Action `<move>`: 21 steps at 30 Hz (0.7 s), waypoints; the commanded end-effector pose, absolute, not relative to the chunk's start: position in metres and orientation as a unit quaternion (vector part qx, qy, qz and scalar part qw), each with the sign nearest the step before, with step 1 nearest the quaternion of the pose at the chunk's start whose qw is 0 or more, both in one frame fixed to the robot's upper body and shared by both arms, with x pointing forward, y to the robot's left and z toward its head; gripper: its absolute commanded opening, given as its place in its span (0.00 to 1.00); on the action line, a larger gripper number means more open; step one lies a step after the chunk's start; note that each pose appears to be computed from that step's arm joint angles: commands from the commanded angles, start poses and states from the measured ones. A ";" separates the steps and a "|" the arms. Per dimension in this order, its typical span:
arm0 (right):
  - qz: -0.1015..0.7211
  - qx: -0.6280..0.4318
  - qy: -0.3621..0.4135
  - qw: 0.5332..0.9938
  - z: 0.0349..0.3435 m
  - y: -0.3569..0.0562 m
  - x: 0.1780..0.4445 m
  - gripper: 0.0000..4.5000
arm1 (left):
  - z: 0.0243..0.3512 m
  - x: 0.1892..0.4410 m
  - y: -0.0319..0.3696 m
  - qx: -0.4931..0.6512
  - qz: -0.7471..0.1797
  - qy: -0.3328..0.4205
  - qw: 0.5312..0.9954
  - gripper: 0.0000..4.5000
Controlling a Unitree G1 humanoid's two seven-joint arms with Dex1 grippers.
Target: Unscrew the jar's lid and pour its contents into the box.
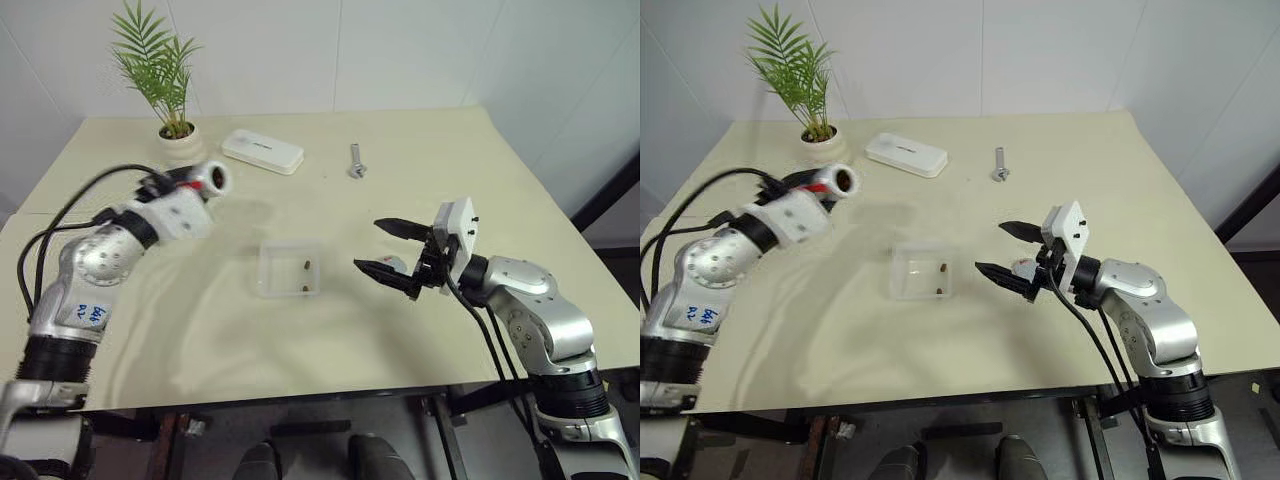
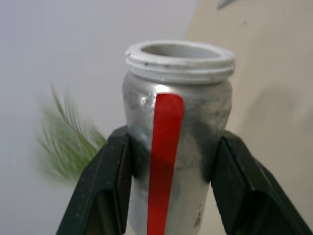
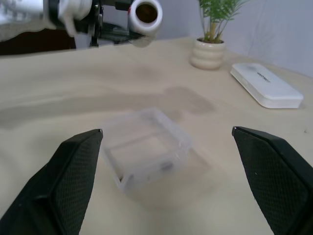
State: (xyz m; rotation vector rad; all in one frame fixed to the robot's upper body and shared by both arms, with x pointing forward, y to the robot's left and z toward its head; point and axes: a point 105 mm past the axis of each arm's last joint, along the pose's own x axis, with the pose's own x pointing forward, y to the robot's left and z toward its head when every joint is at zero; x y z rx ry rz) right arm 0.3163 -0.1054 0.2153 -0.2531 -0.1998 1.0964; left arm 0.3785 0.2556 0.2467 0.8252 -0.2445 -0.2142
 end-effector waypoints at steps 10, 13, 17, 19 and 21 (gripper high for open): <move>0.540 -0.151 -0.168 0.811 0.241 -0.109 0.314 0.99 | 0.186 0.349 0.377 0.038 0.067 -0.062 0.995 0.41; 0.550 -0.152 -0.178 0.802 0.244 -0.105 0.310 0.99 | 0.179 0.349 0.378 0.020 0.071 -0.085 0.994 0.41; 0.552 -0.154 -0.178 0.800 0.245 -0.104 0.311 0.99 | 0.164 0.349 0.379 -0.001 0.071 -0.091 0.993 0.41; 0.553 -0.159 -0.173 0.800 0.244 -0.105 0.312 0.99 | 0.157 0.347 0.382 -0.020 0.075 -0.087 0.993 0.41; 0.554 -0.162 -0.170 0.799 0.243 -0.105 0.312 1.00 | 0.152 0.346 0.385 -0.023 0.078 -0.082 0.993 0.57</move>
